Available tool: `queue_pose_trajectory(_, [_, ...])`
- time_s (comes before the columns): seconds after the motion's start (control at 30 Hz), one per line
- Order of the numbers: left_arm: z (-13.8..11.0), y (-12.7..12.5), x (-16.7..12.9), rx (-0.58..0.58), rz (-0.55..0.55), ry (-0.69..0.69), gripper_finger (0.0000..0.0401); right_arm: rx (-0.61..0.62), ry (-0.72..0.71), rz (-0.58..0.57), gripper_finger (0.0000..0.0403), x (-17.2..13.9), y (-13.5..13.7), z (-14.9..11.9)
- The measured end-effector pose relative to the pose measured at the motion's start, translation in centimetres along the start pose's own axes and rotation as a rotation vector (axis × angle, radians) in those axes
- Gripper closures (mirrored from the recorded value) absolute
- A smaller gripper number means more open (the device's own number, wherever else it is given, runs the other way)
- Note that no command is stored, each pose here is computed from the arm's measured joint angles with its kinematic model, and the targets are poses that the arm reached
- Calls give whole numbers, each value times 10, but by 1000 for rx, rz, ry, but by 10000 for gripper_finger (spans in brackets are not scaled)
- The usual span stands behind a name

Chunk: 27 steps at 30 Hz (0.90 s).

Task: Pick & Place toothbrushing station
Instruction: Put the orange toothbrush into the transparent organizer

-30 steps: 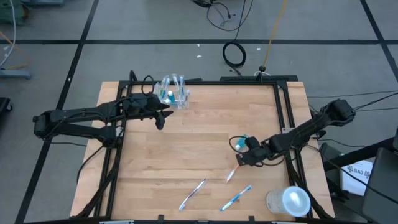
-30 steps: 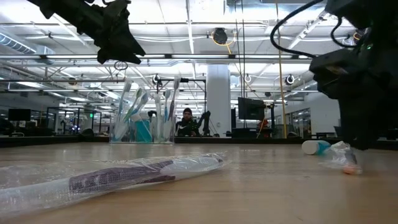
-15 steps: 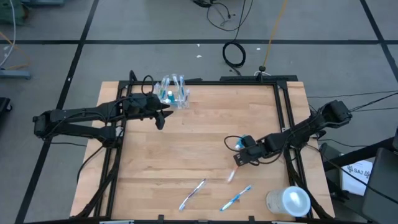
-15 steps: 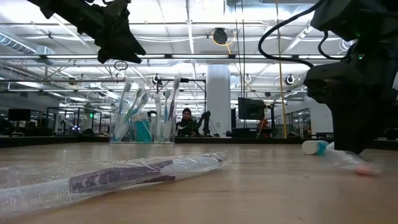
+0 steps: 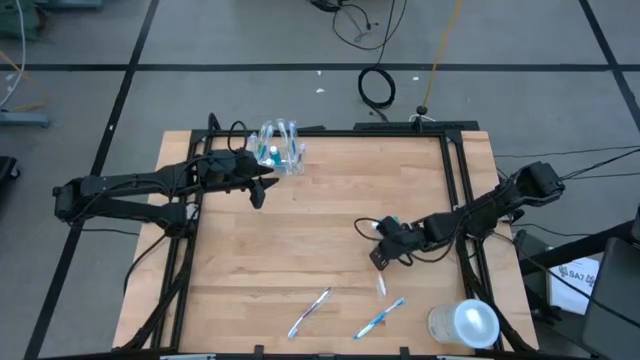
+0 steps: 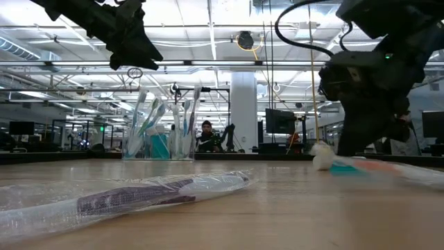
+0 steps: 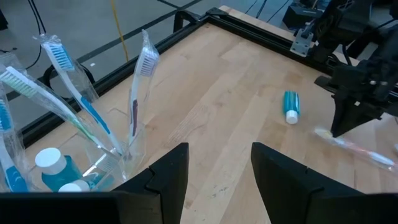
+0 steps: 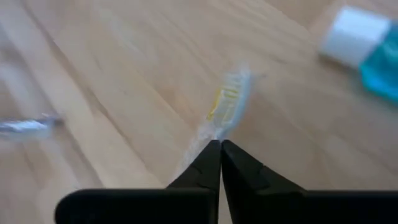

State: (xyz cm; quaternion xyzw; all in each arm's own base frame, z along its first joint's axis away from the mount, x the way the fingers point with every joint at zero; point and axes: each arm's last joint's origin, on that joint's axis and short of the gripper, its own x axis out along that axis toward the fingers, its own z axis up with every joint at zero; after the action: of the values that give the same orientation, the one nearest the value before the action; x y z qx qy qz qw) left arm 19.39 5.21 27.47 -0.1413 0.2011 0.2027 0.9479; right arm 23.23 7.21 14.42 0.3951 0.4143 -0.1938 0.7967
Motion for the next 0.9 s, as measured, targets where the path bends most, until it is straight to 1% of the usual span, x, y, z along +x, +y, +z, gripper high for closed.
queue_pose_trajectory(0.17, [0,0,0,0,0,0,219,-31,-46,80,401,0,6,8])
queue_pose_trajectory(0.23, [0,0,0,0,0,0,219,-53,-92,135,402,0,11,15])
queue_pose_trajectory(0.3, [0,0,0,0,0,-1,219,-101,-174,192,402,-1,16,24])
queue_pose_trajectory(0.47, [2,0,0,-3,-5,-19,219,-247,-471,305,402,-10,28,56])
queue_pose_trajectory(0.57, [3,-1,0,-2,-9,-32,219,-343,-684,335,402,-21,31,79])
queue_pose_trajectory(0.67, [5,-1,0,30,-13,-51,219,-413,-934,330,402,-36,32,103])
queue_pose_trajectory(0.73, [6,-2,0,54,-15,-62,219,-453,-1072,321,402,-47,29,117])
queue_pose_trajectory(0.83, [9,-2,-2,65,-22,-96,219,-470,-1199,285,403,-56,22,132])
queue_pose_trajectory(0.9, [13,-3,-7,79,-30,-138,219,-467,-1232,260,403,-60,19,140])
